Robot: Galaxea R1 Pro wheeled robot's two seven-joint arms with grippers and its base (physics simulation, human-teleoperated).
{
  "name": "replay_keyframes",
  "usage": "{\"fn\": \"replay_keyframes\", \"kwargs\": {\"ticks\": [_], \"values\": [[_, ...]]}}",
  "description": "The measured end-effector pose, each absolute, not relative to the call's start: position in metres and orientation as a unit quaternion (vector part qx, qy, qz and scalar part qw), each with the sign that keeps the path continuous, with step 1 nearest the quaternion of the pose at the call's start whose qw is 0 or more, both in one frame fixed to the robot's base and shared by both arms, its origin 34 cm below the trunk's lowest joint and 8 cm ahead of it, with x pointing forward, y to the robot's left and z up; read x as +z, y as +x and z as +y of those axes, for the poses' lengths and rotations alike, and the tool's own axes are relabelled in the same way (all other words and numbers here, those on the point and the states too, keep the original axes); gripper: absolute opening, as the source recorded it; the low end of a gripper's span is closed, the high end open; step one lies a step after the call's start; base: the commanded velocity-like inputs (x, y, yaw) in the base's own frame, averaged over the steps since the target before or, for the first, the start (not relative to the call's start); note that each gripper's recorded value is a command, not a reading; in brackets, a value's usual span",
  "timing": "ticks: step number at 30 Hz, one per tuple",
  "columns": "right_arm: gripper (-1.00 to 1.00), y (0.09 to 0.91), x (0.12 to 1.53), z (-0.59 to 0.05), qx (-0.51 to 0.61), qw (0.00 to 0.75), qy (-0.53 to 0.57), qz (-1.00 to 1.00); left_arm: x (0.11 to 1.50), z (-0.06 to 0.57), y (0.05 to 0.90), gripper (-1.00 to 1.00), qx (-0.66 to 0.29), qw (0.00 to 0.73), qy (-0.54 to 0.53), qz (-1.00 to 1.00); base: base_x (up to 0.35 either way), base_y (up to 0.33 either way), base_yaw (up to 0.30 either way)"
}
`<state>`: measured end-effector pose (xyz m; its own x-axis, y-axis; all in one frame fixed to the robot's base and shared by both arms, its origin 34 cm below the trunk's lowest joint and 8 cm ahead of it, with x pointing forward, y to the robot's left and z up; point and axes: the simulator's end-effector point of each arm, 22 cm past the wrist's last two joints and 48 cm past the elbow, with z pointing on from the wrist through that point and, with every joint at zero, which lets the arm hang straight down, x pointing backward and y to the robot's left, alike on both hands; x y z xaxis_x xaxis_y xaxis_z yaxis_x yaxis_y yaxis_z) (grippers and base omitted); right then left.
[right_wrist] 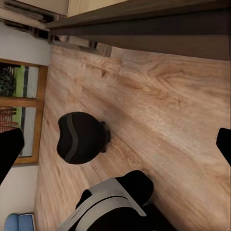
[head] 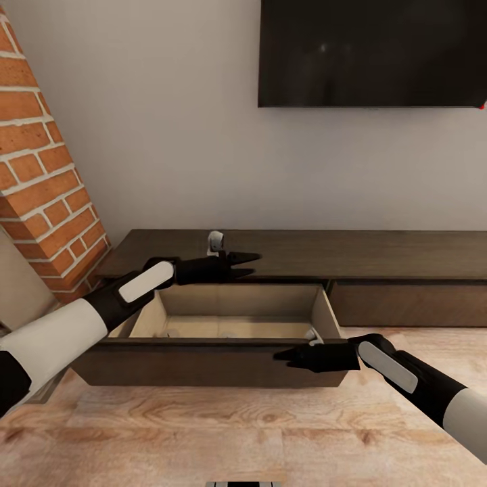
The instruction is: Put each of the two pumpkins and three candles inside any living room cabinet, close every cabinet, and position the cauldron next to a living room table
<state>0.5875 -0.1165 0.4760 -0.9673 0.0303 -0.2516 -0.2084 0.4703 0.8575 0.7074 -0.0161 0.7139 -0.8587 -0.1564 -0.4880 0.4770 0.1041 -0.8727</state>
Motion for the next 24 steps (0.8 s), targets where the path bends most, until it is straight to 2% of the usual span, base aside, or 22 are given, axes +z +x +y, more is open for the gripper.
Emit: {"fn": "replay_keyframes", "kwargs": {"ticks": [8,15,17,18,24], "values": [[1.00,0.577,0.422,-0.142,0.409,0.102,-0.059,0.905,0.729,-0.045,0.677,1.00,-0.655,0.226,0.157,0.704,0.000,0.000,0.000],[1.00,0.552,0.395,-0.148,0.374,0.075,-0.082,0.921,0.657,-0.085,0.596,1.00,-0.528,0.167,0.205,0.807,0.000,0.000,0.000],[1.00,0.543,0.384,-0.153,0.357,0.067,-0.097,0.927,0.607,-0.077,0.570,1.00,-0.472,0.126,0.192,0.851,0.000,0.000,0.000],[1.00,0.538,0.369,-0.167,0.332,0.060,-0.102,0.936,0.552,-0.050,0.553,1.00,-0.400,0.099,0.184,0.892,0.000,0.000,0.000],[1.00,0.536,0.346,-0.198,0.291,0.050,-0.092,0.951,0.494,0.022,0.563,1.00,-0.323,0.106,0.134,0.931,0.000,0.000,0.000]]}}
